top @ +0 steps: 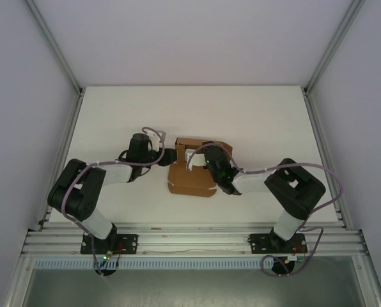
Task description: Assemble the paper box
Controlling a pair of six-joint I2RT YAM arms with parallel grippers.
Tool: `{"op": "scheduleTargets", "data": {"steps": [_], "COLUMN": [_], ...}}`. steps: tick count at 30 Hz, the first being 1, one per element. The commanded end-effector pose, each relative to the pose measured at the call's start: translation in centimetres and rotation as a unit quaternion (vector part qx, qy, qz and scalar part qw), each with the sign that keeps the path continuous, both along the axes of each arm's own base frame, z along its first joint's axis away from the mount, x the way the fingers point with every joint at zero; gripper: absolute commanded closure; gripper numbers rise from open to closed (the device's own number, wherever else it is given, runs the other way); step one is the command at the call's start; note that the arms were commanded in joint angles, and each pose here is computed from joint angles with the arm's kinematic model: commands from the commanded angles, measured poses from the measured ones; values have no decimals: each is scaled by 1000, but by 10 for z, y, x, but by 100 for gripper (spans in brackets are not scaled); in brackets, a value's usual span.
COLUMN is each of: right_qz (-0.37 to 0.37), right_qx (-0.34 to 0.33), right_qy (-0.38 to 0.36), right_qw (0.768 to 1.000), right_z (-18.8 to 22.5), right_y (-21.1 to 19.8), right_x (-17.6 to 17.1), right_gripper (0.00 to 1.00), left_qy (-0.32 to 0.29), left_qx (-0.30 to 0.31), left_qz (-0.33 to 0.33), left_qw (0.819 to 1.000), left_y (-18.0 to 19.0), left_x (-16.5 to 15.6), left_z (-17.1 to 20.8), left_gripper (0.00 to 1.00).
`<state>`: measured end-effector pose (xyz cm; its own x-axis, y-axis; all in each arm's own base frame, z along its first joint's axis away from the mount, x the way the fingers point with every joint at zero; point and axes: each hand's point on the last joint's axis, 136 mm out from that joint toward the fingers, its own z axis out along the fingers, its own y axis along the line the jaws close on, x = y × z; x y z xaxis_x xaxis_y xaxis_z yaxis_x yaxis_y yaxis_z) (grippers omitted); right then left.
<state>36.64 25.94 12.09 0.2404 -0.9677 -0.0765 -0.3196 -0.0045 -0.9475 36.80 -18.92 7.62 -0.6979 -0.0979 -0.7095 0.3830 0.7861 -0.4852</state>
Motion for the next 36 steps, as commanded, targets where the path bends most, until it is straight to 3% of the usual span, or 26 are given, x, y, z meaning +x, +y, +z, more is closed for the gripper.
{"op": "scheduleTargets", "data": {"steps": [1,7,11,17,20,23,28,30,31,32,34,36], "right_qz": [-2,-1,-3,-5,-8,-10,-16,-23,-29,-32,-36,-35], "right_qx": [16,11,9,7,50,93,171,218,241,266,323,373], "right_qy": [17,28,43,66,76,105,146,158,166,173,203,241], "right_qw": [1000,1000,999,998,996,990,974,963,956,948,924,895], "right_z": [-6,-13,-19,-26,-17,-8,13,26,33,40,54,65], "right_y": [-3,-3,-4,-5,-2,-1,-3,-4,-6,-7,-8,-9], "right_x": [-8,-9,-11,-15,-19,-27,-44,-49,-53,-56,-66,-75], "right_gripper": [100,100,100,100,97,91,61,42,37,30,6,0], "left_qy": [-41,-51,-68,-92,-97,-108,-127,-130,-133,-136,-141,-142], "left_qx": [21,50,65,71,102,116,116,118,117,117,121,124], "left_qz": [-6,1,26,44,62,64,49,38,30,21,11,0], "left_qw": [999,997,995,992,988,985,984,984,984,983,983,982], "left_y": [-6,-14,-15,-21,-20,-22,-27,-30,-33,-38,-42,-47], "left_x": [10,17,27,36,39,35,28,26,23,21,18,15], "left_z": [4,-1,1,8,3,2,4,5,5,5,4,2], "left_gripper": [45,54,69,76,87,91,95,95,95,95,95,95]}}
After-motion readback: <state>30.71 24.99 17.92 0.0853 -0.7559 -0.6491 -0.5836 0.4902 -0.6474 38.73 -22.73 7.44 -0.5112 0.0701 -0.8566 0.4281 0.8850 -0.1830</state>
